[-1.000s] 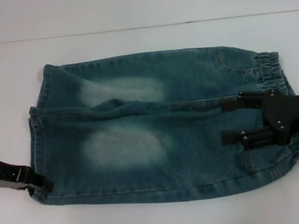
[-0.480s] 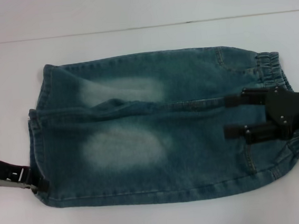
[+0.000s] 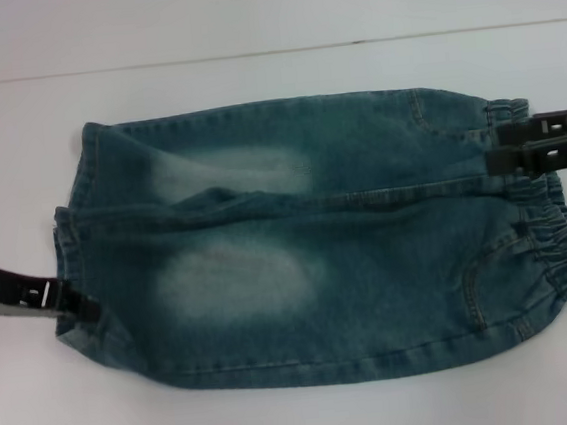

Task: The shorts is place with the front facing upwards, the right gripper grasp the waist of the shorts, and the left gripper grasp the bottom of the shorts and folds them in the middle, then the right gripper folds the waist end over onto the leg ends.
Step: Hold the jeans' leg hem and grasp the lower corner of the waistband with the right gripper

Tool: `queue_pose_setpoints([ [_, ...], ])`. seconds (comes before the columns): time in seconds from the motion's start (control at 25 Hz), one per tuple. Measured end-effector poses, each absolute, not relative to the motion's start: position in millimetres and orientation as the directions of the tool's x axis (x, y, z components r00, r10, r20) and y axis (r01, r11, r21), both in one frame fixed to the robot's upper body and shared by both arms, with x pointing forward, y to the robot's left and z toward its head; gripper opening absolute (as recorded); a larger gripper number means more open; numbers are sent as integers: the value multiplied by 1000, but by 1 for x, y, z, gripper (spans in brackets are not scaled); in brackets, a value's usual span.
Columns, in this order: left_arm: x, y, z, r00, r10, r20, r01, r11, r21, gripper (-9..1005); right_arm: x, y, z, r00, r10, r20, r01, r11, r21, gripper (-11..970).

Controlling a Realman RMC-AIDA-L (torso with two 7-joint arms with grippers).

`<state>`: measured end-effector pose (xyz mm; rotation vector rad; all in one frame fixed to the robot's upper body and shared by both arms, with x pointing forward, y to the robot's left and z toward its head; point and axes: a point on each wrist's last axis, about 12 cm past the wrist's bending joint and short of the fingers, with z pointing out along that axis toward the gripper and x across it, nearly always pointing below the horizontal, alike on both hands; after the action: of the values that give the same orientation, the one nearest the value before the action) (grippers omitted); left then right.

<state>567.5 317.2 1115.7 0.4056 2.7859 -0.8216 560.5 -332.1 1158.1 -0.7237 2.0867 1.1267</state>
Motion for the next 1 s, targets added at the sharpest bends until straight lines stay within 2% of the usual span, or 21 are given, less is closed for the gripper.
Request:
queue_pose_setpoints([
  [0.16,573,317,1122,-932,197,-303,330,805,-493,20,572,-336,1171,-719,-277,-637,-651,589,478,941],
  [0.36,578,316,1129,-922,200,-332,349,799,-490,20,576,-337,1184,-726,-436,-531,-662,653,369,941],
  [0.68,584,313,1132,-911,211,-356,370,798,-476,20,576,-324,1169,-678,-667,-309,-735,629,254,942],
  [1.0,584,312,1130,-908,205,-366,373,794,-481,20,581,-320,1162,-664,-718,-208,-747,635,194,942],
])
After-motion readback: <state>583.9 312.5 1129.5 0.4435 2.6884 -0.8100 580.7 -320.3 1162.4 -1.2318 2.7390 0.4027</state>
